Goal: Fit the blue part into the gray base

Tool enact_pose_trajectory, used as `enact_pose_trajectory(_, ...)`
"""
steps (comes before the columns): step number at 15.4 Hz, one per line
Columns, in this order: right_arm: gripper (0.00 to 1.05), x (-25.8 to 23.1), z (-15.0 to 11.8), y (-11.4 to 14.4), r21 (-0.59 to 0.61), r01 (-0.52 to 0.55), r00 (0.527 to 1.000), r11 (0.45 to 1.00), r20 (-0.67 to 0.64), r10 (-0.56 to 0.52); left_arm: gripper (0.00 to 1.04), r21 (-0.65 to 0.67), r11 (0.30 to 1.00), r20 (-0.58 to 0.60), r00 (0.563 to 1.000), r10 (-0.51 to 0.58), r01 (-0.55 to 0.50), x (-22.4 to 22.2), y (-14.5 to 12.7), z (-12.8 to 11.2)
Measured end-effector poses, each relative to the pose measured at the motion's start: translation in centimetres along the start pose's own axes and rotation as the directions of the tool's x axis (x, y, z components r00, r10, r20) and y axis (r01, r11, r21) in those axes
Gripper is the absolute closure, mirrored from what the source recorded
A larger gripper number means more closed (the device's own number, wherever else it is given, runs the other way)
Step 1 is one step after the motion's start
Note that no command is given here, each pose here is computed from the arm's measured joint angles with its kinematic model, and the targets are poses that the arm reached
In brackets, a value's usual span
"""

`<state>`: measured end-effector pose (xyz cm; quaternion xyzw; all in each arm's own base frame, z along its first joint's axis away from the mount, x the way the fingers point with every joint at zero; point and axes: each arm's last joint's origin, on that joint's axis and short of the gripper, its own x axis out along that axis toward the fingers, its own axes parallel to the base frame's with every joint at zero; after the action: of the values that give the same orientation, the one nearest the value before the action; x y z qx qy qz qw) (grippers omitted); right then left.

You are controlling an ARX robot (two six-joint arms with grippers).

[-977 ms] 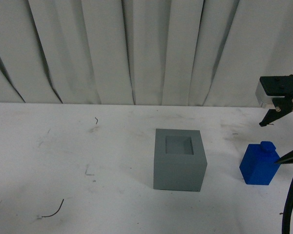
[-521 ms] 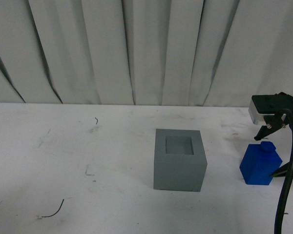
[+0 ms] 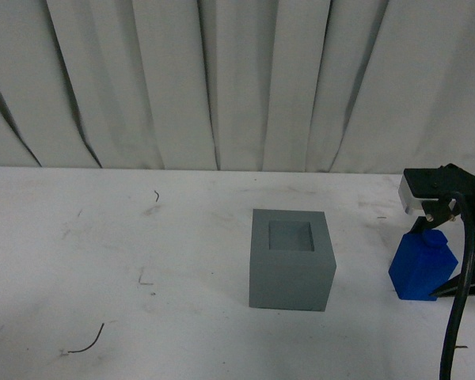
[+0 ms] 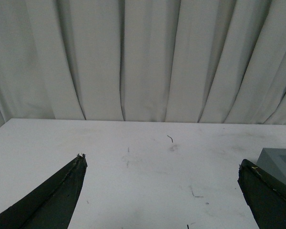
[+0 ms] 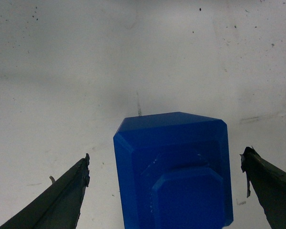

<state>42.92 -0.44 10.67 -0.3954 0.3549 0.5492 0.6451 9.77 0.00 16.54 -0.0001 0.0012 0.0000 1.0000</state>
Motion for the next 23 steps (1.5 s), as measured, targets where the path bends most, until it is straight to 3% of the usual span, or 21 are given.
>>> enact_pose_trajectory(1, 0.08, 0.0, 0.0, 0.0, 0.001, -0.001, 1.000, 1.000, 0.000, 0.001, 0.07, 0.000, 1.000, 0.000, 1.000, 0.000, 0.000, 0.0, 0.0, 0.0)
enact_pose_trajectory(5, 0.51, 0.5, -0.2, 0.0, 0.002, -0.004, 1.000, 1.000, 0.001, 0.004, 0.07, 0.000, 1.000, 0.000, 1.000, 0.000, 0.000, 0.0, 0.0, 0.0)
enact_pose_trajectory(6, 0.57, 0.5, -0.2, 0.0, 0.002, -0.005, 1.000, 1.000, 0.001, 0.005, 0.07, 0.000, 1.000, 0.000, 1.000, 0.000, 0.000, 0.0, 0.0, 0.0)
enact_pose_trajectory(10, 0.58, -0.4, 1.4, 0.1, -0.017, -0.006, 1.000, 1.000, 0.023, 0.006, 0.07, 0.000, 1.000, 0.000, 1.000, 0.000, 0.000, 0.0, 0.0, 0.0)
enact_pose_trajectory(15, 0.58, -6.1, 5.7, 0.1, -0.063, 0.036, 0.997, 0.997, 0.076, -0.031, 0.07, 0.000, 1.000, 0.000, 1.000, 0.000, 0.000, 0.0, 0.0, 0.0)
enact_pose_trajectory(20, 0.58, -6.6, 8.7, 0.3, -0.095, 0.006, 0.996, 0.996, 0.084, 0.002, 0.07, 0.000, 1.000, 0.000, 1.000, 0.000, 0.000, 0.0, 0.0, 0.0)
enact_pose_trajectory(23, 0.58, -6.1, 14.3, 0.5, -0.158, -0.013, 0.993, 0.987, 0.113, 0.032, 0.07, 0.000, 1.000, 0.000, 1.000, 0.000, 0.000, 0.0, 0.0, 0.0)
